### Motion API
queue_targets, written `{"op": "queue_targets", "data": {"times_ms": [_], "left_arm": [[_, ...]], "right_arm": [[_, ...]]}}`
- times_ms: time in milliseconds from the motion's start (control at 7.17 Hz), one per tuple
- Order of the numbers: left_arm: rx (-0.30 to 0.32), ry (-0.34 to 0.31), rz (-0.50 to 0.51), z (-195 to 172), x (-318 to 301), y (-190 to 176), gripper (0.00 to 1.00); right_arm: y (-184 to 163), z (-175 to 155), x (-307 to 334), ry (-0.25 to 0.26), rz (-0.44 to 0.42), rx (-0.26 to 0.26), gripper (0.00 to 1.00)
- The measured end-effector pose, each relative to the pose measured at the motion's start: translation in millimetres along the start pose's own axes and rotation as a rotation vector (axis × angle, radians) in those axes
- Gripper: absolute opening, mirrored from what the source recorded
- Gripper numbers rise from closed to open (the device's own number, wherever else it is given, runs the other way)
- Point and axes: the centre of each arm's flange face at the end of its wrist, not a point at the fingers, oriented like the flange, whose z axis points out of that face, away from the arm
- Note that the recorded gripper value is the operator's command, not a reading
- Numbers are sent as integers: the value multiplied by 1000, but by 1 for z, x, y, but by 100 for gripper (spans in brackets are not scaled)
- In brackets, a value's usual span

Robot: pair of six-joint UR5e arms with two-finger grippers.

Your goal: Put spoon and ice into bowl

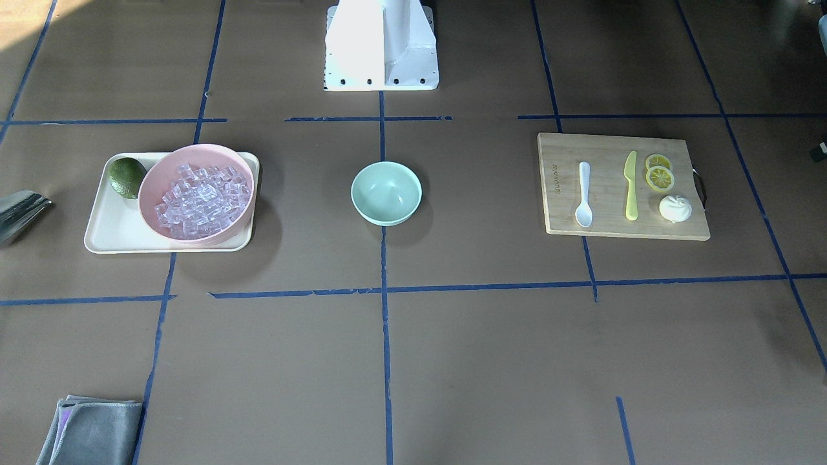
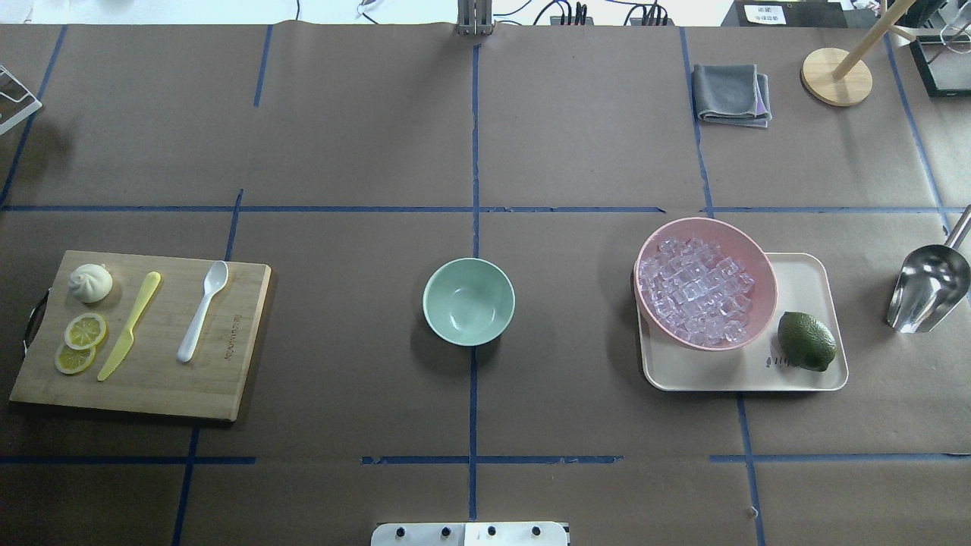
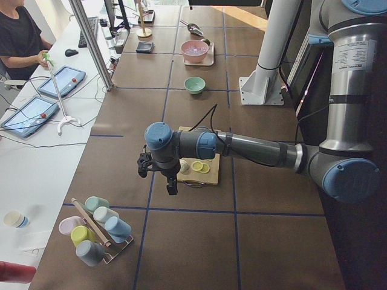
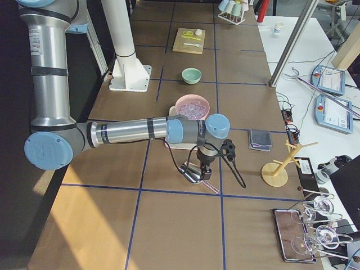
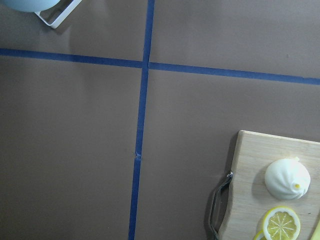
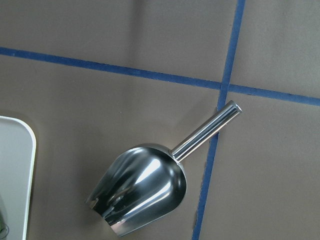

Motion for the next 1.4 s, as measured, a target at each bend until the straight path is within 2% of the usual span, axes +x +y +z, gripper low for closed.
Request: {"op": "queue_targets", "data": {"times_ms": [837, 1395], "left_arm": [[3, -12, 7, 3, -4, 17, 100], [23, 12, 88, -1, 24, 21, 100]], "right_arm": [[2, -3, -4, -10, -6, 6, 100], [-3, -9, -21, -51, -31, 28, 100]]}}
